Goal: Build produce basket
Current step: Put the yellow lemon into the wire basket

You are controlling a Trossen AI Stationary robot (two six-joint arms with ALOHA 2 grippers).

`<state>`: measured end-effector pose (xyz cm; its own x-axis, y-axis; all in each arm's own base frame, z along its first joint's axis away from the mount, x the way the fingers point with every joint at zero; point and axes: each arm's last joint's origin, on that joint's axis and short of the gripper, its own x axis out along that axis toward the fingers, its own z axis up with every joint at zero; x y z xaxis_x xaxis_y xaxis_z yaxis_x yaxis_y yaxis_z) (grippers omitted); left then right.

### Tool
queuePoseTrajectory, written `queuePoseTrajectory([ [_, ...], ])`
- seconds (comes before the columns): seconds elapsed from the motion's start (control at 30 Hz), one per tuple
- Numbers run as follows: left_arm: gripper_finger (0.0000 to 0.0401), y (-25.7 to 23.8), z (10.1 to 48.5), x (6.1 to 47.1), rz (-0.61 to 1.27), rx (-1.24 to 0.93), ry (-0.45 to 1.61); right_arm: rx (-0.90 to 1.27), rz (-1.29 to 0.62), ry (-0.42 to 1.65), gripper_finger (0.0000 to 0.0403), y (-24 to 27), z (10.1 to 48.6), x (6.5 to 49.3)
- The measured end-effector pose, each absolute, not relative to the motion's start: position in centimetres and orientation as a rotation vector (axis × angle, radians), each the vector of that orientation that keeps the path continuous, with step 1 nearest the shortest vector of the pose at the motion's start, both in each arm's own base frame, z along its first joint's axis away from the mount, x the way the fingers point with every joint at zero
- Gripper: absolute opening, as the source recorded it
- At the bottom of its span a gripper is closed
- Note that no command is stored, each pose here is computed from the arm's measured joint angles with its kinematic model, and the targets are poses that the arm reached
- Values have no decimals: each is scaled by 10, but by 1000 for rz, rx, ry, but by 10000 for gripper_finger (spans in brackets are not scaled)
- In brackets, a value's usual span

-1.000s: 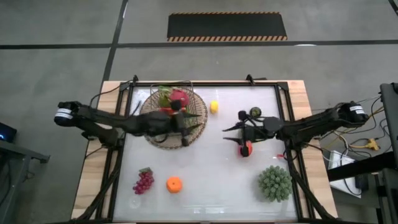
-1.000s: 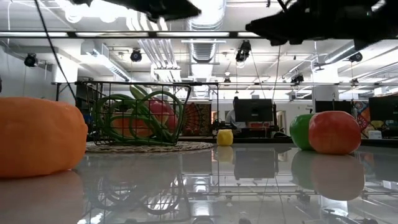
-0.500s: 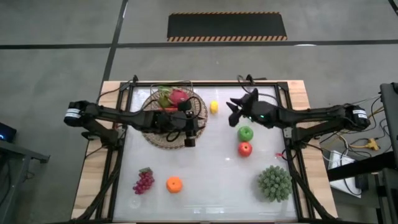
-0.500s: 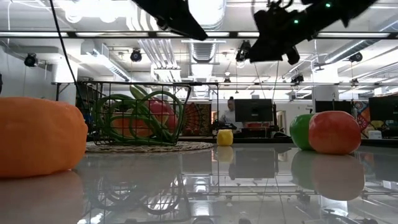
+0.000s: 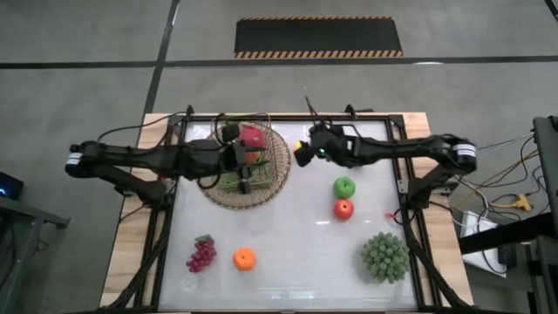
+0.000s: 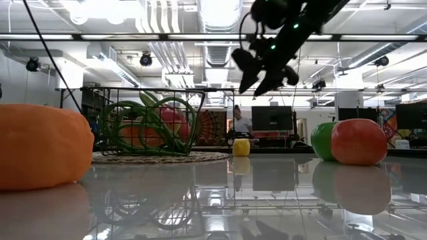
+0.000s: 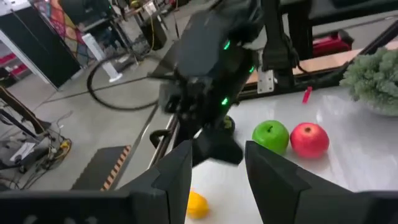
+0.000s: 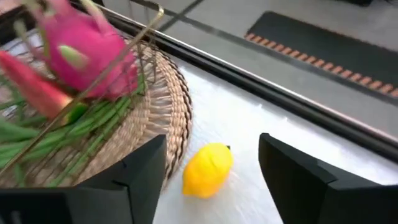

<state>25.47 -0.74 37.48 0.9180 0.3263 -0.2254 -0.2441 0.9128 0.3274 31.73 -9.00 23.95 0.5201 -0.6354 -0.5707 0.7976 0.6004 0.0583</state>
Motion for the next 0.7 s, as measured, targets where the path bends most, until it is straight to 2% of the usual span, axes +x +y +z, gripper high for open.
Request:
queuePoseTrajectory([
  [0.3,132,-5,368,224,302,292,239,466,-880,658,251,-118,207,348],
  [0.7,132,-4,362,204,312,298,142,512,-971,734,251,-131,166,355],
])
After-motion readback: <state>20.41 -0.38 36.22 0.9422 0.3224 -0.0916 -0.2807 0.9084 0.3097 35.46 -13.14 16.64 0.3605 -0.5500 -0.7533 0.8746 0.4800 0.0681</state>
